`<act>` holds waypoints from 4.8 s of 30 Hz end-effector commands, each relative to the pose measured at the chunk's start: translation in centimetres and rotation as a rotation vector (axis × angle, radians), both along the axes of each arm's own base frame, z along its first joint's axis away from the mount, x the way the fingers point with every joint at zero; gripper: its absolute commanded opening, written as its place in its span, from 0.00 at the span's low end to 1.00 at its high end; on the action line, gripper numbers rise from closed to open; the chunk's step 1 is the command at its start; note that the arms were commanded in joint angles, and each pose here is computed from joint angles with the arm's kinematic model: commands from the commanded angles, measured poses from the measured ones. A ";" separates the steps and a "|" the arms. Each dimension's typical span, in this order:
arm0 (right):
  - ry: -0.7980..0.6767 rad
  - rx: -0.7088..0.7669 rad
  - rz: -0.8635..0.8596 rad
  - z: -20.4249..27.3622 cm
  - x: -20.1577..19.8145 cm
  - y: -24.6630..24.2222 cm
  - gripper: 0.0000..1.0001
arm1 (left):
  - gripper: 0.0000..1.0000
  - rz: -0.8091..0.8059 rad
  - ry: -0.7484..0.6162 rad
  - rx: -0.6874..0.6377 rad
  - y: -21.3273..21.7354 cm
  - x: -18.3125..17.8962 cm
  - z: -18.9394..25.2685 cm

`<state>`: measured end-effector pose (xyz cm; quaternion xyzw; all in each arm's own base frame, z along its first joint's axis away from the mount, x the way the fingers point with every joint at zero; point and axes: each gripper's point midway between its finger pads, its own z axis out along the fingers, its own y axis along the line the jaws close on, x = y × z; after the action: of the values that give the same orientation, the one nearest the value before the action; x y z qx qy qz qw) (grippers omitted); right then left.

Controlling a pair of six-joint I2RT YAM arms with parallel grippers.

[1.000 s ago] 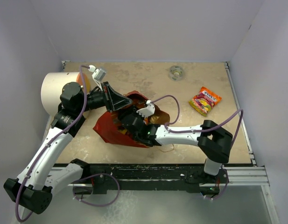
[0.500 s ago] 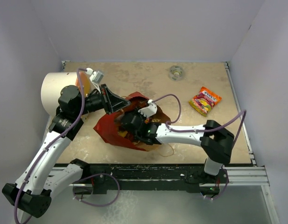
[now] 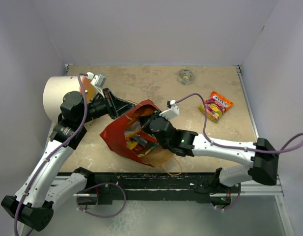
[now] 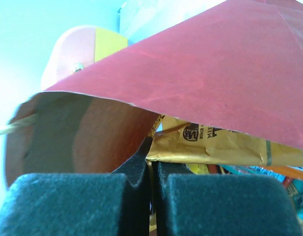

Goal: Take the snacks out of the paper bag
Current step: Take out the snack from the paper bag, then place the snack at the center of the board.

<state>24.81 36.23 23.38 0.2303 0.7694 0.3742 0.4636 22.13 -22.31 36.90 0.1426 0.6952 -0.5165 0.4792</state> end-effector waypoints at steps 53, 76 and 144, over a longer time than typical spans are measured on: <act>-0.179 -0.564 -0.153 11.3 15.3 -25.7 0.00 | 0.00 0.189 -0.004 0.119 2.7 1.4 -0.2; 0.238 -0.389 0.021 -3.6 19.5 -35.4 0.00 | 0.00 0.153 0.029 0.132 1.8 2.2 -1.4; 0.387 -0.342 -0.205 -17.9 16.8 -46.8 0.01 | 0.00 0.137 0.049 0.117 1.8 1.3 -1.2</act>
<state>40.68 -9.07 5.28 0.3234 0.8509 0.1738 0.3758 23.65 -20.27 33.72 0.0979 0.7644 -0.4330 0.4676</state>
